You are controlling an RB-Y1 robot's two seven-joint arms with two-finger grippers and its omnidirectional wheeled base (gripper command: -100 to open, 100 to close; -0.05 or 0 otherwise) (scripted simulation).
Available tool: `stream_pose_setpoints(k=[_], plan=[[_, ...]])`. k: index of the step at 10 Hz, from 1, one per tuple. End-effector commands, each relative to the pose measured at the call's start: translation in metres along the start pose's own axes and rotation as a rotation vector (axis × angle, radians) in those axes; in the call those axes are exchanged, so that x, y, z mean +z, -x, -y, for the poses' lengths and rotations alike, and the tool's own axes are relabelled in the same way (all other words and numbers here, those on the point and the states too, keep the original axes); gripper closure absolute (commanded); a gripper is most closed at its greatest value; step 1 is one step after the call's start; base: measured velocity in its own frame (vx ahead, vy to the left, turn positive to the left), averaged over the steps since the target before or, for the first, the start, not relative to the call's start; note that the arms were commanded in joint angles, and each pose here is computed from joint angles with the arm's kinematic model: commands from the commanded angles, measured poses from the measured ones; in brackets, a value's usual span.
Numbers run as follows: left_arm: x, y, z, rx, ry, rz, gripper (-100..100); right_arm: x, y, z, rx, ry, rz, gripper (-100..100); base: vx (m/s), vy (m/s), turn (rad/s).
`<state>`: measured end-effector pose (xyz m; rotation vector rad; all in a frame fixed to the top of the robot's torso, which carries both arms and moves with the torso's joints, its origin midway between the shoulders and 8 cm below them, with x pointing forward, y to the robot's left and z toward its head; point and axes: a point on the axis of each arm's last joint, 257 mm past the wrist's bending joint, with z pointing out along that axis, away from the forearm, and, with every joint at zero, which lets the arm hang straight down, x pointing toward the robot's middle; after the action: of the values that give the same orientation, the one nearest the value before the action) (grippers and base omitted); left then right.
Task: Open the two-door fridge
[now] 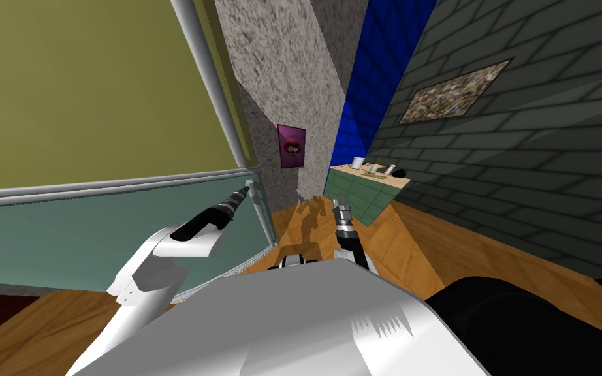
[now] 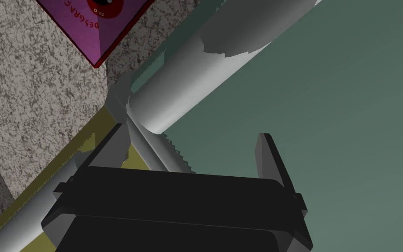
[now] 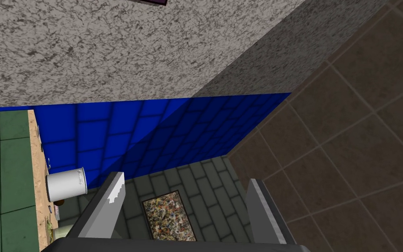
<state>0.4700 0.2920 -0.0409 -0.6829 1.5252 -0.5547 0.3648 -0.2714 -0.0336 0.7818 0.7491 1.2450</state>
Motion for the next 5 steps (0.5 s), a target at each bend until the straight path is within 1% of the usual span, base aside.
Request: stream_pose_setpoints(k=[1, 2, 3, 4, 5], plan=[[0.0008, 0.0211, 0.0028, 0.001, 0.002, 0.047, -100, 0.0000, 0.0000, 0.0000, 0.000, 0.000, 0.000, 0, 0.232, -0.112, 0.034], [-0.0002, 0.0166, 0.0013, 0.001, 0.000, 0.036, -100, 0.0000, 0.0000, 0.0000, 0.000, 0.000, 0.000, 0, 0.096, -0.055, 0.022], [-0.0024, 0.0215, 0.0042, 0.005, 0.004, 0.041, -100, 0.0001, 0.0000, -0.0001, 0.000, 0.000, 0.000, 0, 0.131, -0.004, -0.026], [-0.0012, 0.0195, 0.0039, 0.003, 0.000, 0.040, -100, 0.0001, 0.0000, 0.0000, 0.000, 0.000, 0.000, 0, 0.083, 0.001, -0.005], [-0.0013, 0.0198, 0.0038, 0.003, 0.001, 0.040, 100, 0.0001, 0.0000, -0.0001, 0.000, 0.000, 0.000, 0, 0.013, 0.000, 0.005]])
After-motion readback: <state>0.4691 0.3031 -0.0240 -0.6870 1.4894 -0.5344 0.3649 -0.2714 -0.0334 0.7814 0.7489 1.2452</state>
